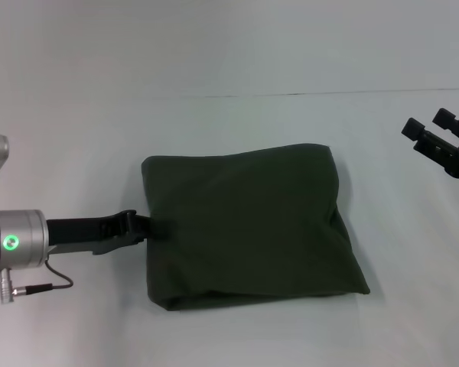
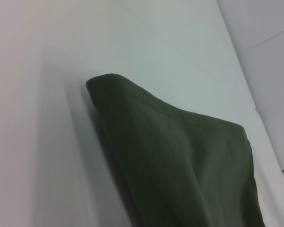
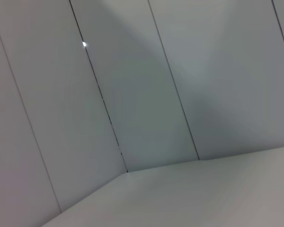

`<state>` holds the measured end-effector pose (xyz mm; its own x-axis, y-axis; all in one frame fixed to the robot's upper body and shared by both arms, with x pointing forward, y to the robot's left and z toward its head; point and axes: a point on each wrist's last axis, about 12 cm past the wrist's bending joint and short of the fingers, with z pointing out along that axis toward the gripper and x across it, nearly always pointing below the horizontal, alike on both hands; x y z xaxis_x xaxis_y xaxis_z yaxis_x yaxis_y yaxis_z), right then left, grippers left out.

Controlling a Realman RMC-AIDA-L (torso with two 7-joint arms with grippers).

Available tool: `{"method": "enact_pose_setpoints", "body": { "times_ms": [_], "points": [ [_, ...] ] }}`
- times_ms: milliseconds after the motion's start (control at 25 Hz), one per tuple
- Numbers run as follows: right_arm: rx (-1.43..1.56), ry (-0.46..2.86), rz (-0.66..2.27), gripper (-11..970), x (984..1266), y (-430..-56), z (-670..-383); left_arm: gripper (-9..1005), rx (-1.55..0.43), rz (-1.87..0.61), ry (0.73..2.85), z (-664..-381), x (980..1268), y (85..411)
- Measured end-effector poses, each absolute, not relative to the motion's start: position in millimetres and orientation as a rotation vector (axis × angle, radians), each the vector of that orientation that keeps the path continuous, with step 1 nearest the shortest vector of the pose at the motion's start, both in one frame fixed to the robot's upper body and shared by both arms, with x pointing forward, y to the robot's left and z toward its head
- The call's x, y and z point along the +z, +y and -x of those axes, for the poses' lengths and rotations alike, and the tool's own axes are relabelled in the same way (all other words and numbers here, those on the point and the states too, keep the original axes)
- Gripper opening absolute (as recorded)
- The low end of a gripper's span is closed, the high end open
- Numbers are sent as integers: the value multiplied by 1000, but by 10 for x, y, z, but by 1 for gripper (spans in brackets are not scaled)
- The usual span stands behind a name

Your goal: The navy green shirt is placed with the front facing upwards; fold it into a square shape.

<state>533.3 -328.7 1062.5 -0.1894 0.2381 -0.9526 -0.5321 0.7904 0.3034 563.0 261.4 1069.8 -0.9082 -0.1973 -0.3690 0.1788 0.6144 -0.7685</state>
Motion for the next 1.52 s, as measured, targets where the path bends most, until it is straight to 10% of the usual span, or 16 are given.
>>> {"method": "enact_pose_setpoints", "body": {
  "times_ms": [720, 1520],
  "points": [
    [705, 1626, 233, 857, 10623, -3257, -5371, 109, -1250, 79, 2351, -5592, 10735, 2789],
    [702, 1623, 275, 864, 10666, -3266, -5396, 806, -1041, -76, 2133, -5531, 10821, 3133]
  ]
}}
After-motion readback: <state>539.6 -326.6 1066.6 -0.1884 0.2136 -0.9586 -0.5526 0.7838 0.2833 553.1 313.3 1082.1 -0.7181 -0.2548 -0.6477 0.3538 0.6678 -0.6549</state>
